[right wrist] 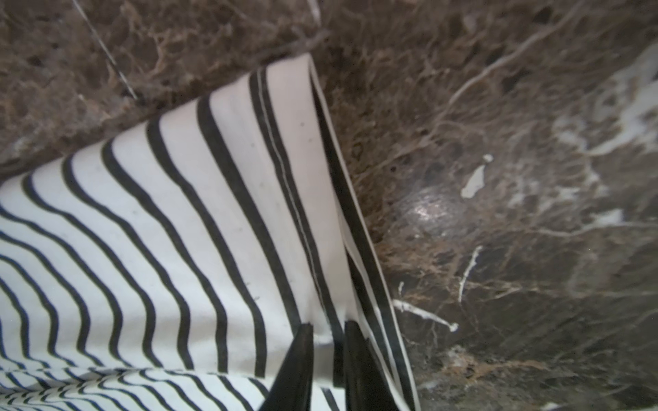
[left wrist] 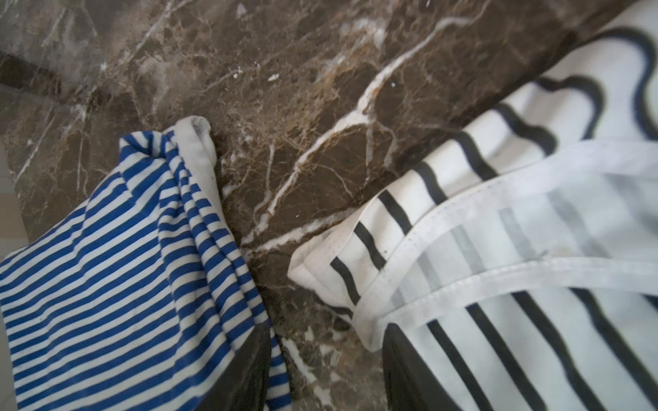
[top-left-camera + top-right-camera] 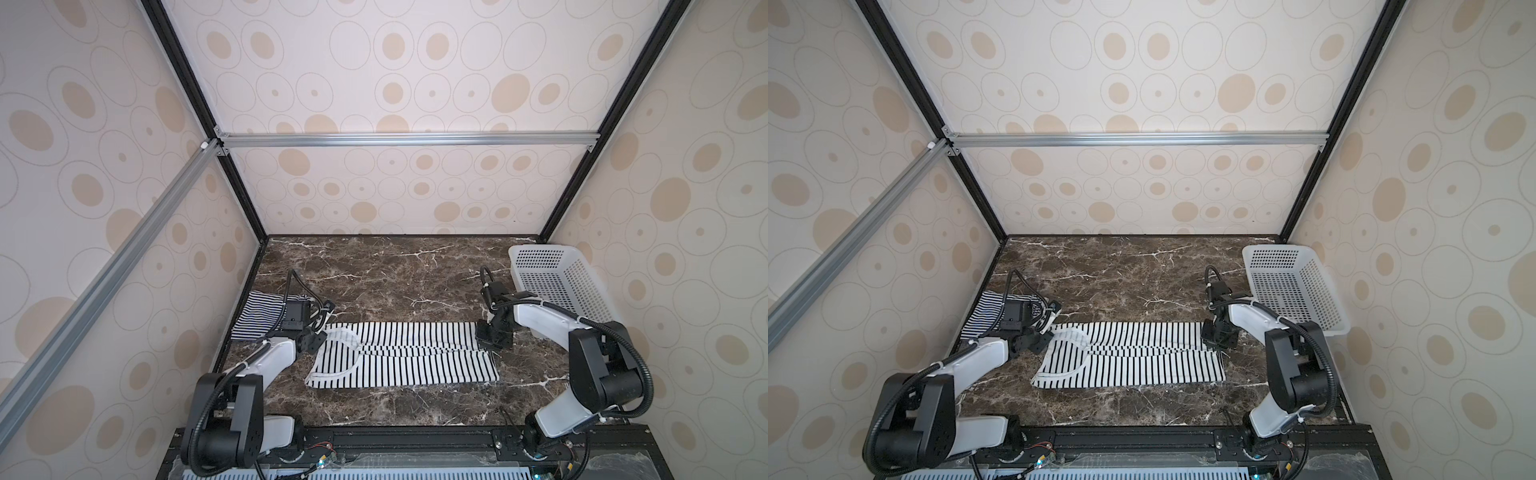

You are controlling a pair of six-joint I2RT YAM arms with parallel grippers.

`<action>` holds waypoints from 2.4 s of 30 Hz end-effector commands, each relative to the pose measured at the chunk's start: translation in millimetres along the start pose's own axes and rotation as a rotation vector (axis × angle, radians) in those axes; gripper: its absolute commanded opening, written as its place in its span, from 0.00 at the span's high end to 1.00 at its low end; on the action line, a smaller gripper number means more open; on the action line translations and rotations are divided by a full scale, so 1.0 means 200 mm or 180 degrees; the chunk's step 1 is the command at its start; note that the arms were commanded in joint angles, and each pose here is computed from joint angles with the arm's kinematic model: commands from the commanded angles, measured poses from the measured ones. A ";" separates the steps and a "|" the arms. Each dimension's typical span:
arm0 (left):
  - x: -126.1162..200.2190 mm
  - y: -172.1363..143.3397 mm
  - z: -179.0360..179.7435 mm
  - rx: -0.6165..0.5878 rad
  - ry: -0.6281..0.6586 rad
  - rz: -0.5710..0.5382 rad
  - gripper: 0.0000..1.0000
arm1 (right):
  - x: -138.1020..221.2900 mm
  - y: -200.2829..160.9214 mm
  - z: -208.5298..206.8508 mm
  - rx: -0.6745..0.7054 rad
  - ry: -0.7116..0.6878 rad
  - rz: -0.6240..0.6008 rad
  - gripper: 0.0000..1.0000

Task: Fold and stack tank tops
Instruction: Smooth out the tank top at the center of the table, then rotate the tank top at the center of the table.

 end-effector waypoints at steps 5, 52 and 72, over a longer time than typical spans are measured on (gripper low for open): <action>0.16 0.14 0.05 0.0093 -0.0129 -0.0324 0.43 | 0.07 0.02 0.05 0.0005 0.0168 -0.0025 0.79; -0.68 0.65 0.17 -0.0291 -0.0620 0.0238 0.96 | -0.13 -0.01 0.10 -0.0120 0.0155 0.0059 0.92; -0.82 1.40 0.21 -0.0340 -0.0543 -0.0270 0.92 | -0.07 -0.25 0.13 0.0056 0.0137 0.0046 0.89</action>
Point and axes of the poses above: each gripper's point midway between its finger pads, its own x axis back along the fingers, its own z axis along the line the jaws close on, y = z × x, the point moved 4 cm from there along x, back along the fingers, and after that the axes turned 7 degrees about -x, right-handed, at the moved point
